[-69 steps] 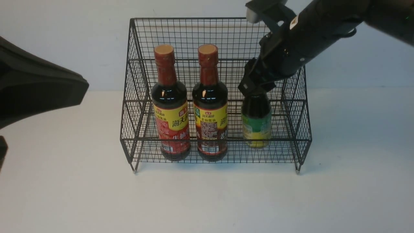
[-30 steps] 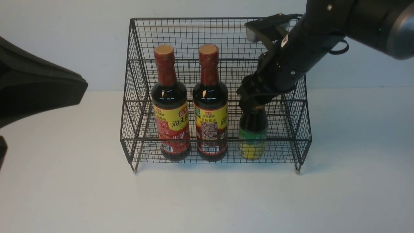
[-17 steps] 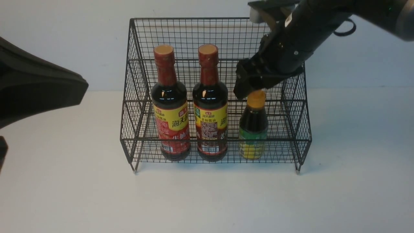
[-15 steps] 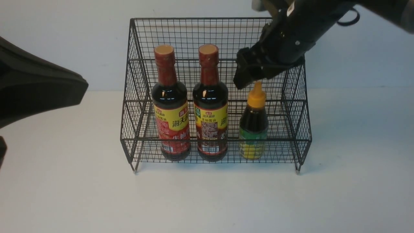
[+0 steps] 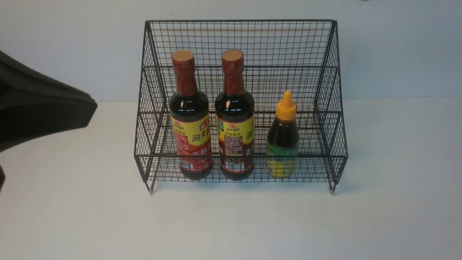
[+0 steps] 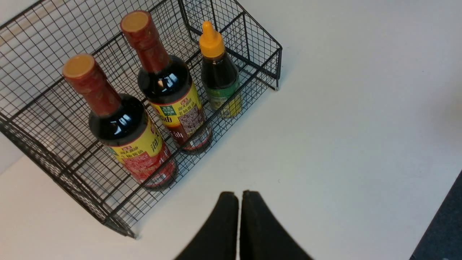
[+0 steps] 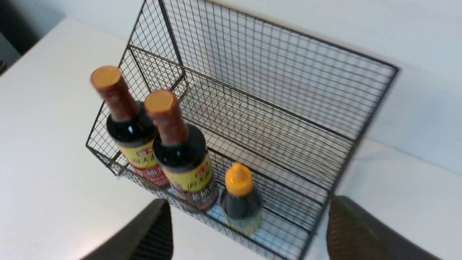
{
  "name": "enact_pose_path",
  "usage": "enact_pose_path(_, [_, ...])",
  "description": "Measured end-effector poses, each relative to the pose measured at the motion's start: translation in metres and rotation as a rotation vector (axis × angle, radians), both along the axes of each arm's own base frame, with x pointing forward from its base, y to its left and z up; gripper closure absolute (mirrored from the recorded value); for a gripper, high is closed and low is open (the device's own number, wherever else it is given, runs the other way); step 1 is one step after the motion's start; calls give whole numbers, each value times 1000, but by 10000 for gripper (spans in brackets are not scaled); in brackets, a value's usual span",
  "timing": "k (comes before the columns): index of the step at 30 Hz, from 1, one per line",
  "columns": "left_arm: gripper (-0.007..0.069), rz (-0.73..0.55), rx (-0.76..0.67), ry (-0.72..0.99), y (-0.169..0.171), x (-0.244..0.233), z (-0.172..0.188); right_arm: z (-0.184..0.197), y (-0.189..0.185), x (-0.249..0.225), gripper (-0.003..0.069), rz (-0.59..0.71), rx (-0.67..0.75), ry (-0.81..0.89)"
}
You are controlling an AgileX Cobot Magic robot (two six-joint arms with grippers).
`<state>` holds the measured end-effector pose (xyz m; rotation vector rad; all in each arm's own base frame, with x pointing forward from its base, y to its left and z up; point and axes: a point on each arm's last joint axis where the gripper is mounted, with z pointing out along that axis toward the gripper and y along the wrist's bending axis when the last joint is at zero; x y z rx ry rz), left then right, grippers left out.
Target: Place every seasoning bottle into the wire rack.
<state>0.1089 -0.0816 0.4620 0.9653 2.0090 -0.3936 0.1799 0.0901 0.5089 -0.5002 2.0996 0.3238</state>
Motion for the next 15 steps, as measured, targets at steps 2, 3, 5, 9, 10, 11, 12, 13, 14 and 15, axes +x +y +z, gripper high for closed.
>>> enact_pose_path(2, [630,-1,3,4,0,0,0,-4,-21,-41,188,-13,-1,-41])
enact_pose_path(3, [630,-1,3,4,0,0,0,-8,-27,-53,203,-16,-2,-49])
enact_pose_path(5, [630,-1,3,4,0,0,0,-29,-45,-89,247,-24,4,-82])
enact_pose_path(9, [630,-1,3,4,0,0,0,-89,-63,-129,425,-16,103,-314])
enact_pose_path(10, [630,-2,2,5,0,0,0,-105,-65,-134,473,-9,126,-368])
enact_pose_path(11, [630,-1,2,5,0,0,0,-123,-66,-140,522,-3,148,-400])
enact_pose_path(12, [630,-1,2,5,0,0,0,-143,-67,-144,578,2,185,-461])
enact_pose_path(13, [630,-2,-1,7,0,0,0,-163,-70,-149,623,2,227,-549])
enact_pose_path(14, [630,-4,-4,8,0,-1,0,-181,-72,-153,648,-6,265,-610])
enact_pose_path(15, [630,-6,-7,10,-1,-1,0,-191,-74,-155,657,-8,266,-658])
